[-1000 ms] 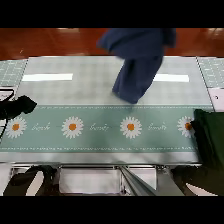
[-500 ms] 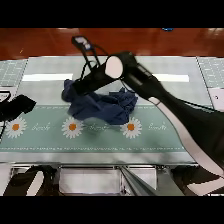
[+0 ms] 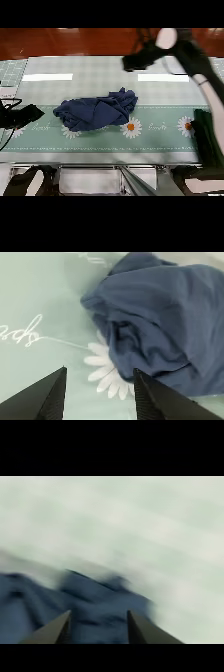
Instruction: Fold the shirts.
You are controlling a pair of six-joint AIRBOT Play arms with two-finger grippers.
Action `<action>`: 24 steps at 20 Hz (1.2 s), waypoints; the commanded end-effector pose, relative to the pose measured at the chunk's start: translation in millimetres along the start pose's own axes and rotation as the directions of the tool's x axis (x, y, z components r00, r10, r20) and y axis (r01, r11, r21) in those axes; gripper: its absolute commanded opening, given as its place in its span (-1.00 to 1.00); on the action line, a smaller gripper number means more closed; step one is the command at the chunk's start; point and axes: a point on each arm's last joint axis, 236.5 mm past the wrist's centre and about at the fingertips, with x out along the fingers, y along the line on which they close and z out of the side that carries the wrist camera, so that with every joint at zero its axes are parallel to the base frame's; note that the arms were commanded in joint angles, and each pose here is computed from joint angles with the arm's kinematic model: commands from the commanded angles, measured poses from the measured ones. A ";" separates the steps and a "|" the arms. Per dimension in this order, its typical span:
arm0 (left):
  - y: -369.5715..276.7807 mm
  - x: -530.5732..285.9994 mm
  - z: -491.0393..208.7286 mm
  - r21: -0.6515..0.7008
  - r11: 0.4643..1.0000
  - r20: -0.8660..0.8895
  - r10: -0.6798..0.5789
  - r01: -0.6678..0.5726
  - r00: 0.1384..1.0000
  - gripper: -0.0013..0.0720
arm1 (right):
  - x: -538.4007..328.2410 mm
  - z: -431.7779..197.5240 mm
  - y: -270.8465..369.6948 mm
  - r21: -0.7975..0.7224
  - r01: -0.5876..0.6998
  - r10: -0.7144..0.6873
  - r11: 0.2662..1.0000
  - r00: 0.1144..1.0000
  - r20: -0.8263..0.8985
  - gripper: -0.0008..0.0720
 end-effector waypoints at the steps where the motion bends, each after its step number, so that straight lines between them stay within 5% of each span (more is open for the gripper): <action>1: -10.4 30.2 -39.0 -0.124 0.983 -0.172 -0.152 0.131 0.973 0.42 | -28.4 -77.2 -123.6 0.277 0.159 -0.142 0.947 0.987 -0.082 0.15; 3: -11.3 55.7 -72.9 -0.160 0.973 -0.294 -0.207 0.165 0.933 0.42 | -17.5 -125.5 -130.9 0.458 0.032 -0.022 0.889 0.999 -0.027 0.15; 6: -5.2 82.4 -80.3 -0.239 0.960 -0.328 -0.222 0.147 0.918 0.42 | -12.6 -177.3 -120.7 0.532 -0.116 0.115 0.839 0.993 0.036 0.15; 10: -35.0 103.4 -69.5 -0.325 0.909 -0.310 -0.363 0.261 0.879 0.42 | 1.7 -213.2 -106.6 0.562 -0.127 0.159 0.818 0.987 -0.009 0.15; 16: -55.4 143.7 -65.1 -0.273 0.929 -0.268 -0.324 0.251 0.907 0.42 | 20.8 -211.3 -76.5 0.522 -0.149 0.173 0.840 0.985 0.003 0.14; 17: -58.1 146.0 -64.2 -0.247 0.935 -0.265 -0.318 0.255 0.910 0.26 | 25.3 -207.6 -69.6 0.520 -0.160 0.179 0.839 0.984 0.012 0.14; 18: -59.4 146.3 -64.0 -0.230 0.938 -0.267 -0.318 0.261 0.909 -0.65 | 31.5 -206.7 -61.2 0.522 -0.173 0.198 0.835 0.980 0.010 0.14; 19: -59.7 145.9 -63.5 -0.212 0.940 -0.266 -0.320 0.268 0.910 -0.91 | 40.4 -207.9 -52.7 0.533 -0.186 0.220 0.826 0.975 -0.002 0.14; 24: -58.0 143.5 -65.5 -0.192 0.940 -0.279 -0.327 0.281 0.903 -0.91 | 86.8 -204.8 -11.7 0.592 -0.285 0.363 0.754 0.932 -0.012 0.14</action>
